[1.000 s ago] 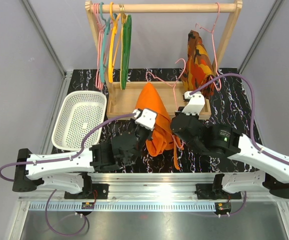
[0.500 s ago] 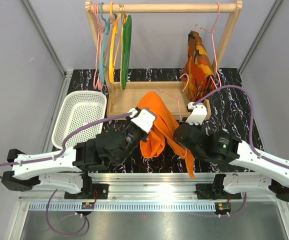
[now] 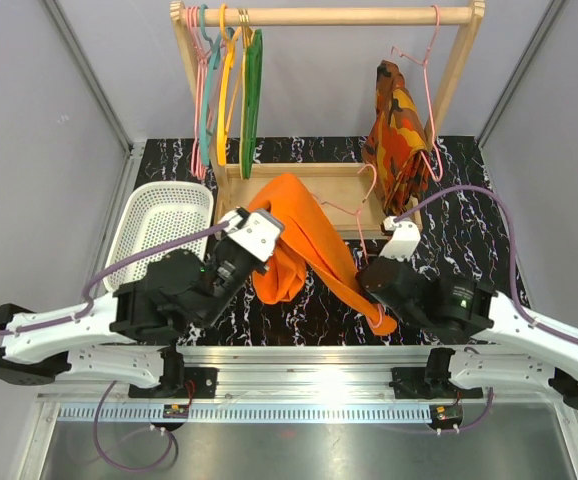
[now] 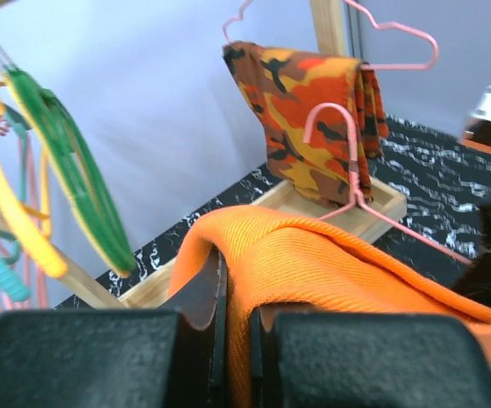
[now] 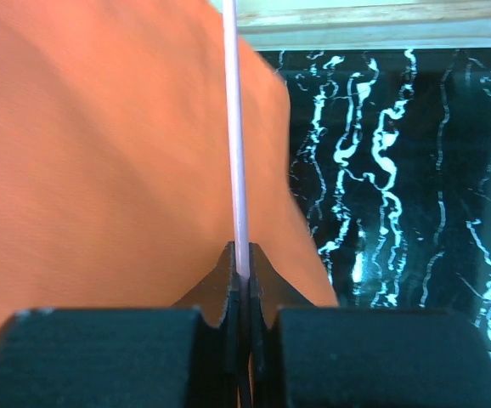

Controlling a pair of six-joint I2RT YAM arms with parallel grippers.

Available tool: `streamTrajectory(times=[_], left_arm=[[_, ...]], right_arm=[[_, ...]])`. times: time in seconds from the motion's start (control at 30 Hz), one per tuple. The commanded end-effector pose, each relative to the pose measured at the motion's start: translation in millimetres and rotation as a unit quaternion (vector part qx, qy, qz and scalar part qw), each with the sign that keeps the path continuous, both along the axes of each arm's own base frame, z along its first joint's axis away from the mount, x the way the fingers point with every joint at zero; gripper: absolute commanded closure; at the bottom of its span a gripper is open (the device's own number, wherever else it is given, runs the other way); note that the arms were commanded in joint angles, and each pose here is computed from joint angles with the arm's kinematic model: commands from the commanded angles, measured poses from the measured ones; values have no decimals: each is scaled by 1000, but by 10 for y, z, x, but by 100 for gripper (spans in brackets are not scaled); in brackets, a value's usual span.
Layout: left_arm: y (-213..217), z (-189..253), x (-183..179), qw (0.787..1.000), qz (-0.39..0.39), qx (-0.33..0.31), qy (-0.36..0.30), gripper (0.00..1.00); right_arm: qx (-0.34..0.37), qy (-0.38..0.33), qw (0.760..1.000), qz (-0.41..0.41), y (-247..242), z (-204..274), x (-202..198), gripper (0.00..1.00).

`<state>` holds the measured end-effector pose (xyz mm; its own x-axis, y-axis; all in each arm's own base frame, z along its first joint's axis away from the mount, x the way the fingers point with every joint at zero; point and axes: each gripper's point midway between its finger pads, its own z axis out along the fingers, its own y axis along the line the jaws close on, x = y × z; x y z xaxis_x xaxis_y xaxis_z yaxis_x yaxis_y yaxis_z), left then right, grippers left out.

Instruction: Remove the trousers from the hanger

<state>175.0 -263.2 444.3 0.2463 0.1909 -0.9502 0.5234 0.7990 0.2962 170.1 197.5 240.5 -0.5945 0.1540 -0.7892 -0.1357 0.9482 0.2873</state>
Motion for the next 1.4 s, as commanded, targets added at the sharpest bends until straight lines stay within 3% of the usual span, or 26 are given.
streamTrajectory(times=[0.0, 0.33, 0.5, 0.9, 1.13, 1.23, 1.37], left_arm=[[809, 1034, -16, 976, 37, -214, -33, 100], [1017, 1127, -43, 974, 38, -218, -39, 100], [944, 812, 16, 986, 61, -154, -32, 100], [1140, 96, 83, 988, 113, -96, -36, 100], [1608, 7, 155, 969, 206, -109, -80, 100], [1815, 169, 156, 957, 215, -173, -87, 100], [1966, 283, 245, 948, 246, -177, -102, 100]], right_arm=[[-69, -3, 998, -11, -352, -133, -15, 100], [-153, 30, 987, -30, -397, -501, 37, 100], [-124, 9, 992, -31, -346, -354, 89, 100], [-120, -22, 992, -33, -313, -76, 200, 100], [-99, -49, 994, -26, -197, 224, 283, 100], [-83, -60, 994, -23, -109, 356, 329, 100], [-75, -68, 995, -20, -16, 470, 383, 100]])
